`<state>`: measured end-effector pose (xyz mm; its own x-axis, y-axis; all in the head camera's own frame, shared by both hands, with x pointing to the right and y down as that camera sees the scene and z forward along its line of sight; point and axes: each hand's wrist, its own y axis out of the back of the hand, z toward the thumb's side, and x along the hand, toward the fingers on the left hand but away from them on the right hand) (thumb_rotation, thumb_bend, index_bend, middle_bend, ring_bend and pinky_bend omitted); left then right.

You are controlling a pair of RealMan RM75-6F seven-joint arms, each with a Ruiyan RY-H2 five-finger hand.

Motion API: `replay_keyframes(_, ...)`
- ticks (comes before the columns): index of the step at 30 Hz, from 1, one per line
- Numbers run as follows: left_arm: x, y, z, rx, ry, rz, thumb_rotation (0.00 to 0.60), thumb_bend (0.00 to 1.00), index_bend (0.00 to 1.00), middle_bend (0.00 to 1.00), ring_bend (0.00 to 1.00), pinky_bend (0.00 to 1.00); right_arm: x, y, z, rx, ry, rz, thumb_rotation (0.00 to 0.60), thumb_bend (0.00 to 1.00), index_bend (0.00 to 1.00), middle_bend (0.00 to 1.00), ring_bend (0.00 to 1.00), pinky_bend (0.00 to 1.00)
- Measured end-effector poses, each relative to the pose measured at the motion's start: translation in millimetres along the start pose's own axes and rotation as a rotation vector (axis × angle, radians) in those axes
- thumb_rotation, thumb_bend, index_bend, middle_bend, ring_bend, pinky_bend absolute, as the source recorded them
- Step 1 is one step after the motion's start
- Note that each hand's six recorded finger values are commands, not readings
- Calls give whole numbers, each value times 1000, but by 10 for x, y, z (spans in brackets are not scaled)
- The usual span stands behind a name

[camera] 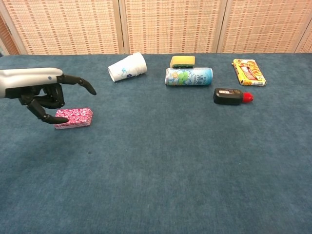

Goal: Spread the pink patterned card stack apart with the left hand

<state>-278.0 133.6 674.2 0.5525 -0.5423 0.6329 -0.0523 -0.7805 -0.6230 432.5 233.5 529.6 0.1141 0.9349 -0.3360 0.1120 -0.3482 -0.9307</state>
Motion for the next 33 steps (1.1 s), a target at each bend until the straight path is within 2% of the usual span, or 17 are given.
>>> replay_keyframes(5,187,-61,156,-22,11,-34,600,312,124,974,958,947,4,18,9,35,6,-27,600,131,75,30,0,78)
replay_keyframes(9,298,-171,306,-51,-14,-53,600,312,107,974,959,947,39,87,13,74,14,-98,600,132,51,31,0,87)
replay_keyframes(13,353,-201,351,-67,-13,-54,600,312,150,978,965,952,73,127,5,69,8,-158,600,133,38,31,0,87)
replay_keyframes(20,465,-193,387,-58,15,-21,600,312,186,991,981,967,85,83,11,62,20,-134,600,132,40,31,0,87)
replay_keyframes(33,622,-319,192,1,178,-21,600,315,193,993,986,971,100,94,12,50,26,-130,600,132,53,31,0,87)
